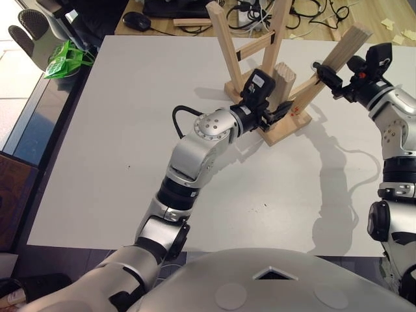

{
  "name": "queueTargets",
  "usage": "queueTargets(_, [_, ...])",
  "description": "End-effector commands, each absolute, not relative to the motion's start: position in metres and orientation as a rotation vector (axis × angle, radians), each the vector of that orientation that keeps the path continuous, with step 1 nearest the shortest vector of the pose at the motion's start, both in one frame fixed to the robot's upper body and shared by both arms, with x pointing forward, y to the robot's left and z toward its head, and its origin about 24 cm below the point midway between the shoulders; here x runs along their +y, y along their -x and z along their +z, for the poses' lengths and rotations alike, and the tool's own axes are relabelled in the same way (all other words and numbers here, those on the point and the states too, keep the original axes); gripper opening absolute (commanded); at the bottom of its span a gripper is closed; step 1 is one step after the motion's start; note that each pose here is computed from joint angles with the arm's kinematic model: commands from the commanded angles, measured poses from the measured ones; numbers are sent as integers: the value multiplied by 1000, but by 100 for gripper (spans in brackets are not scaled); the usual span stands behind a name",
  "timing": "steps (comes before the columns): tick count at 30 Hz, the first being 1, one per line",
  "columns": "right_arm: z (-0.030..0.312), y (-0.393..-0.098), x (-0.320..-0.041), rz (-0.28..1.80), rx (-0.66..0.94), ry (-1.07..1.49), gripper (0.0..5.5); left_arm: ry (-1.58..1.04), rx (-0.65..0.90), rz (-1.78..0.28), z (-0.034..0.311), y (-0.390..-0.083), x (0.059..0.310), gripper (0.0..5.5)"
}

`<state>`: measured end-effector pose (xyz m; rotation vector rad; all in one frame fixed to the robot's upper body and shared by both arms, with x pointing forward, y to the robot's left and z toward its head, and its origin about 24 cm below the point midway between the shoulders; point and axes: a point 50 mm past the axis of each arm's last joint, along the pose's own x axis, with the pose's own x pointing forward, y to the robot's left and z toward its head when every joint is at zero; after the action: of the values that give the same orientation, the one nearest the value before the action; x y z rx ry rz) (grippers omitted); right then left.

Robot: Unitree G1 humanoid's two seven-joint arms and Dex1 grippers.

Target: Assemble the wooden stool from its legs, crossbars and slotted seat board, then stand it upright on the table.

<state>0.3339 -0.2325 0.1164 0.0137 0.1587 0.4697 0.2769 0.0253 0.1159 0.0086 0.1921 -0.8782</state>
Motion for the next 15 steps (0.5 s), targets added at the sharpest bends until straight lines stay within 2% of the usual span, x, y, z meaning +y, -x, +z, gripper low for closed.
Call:
queueTargets(1, [138,-336,-238,416,14,-31,514,16,131,-868,120,-278,24,345])
queueTargets(3, [153,-335,-237,417,-79,-22,528,39,79,-832,126,-282,25,371])
queueTargets(7, [178,-335,-232,394,-214,21,528,81,23,-786,132,-288,28,371])
queueTargets(12, [219,-333,-219,382,-413,190,528,110,-72,-750,144,-292,31,371])
queueTargets(15, [229,-329,-196,473,-460,315,481,125,-108,-724,146,-292,35,375])
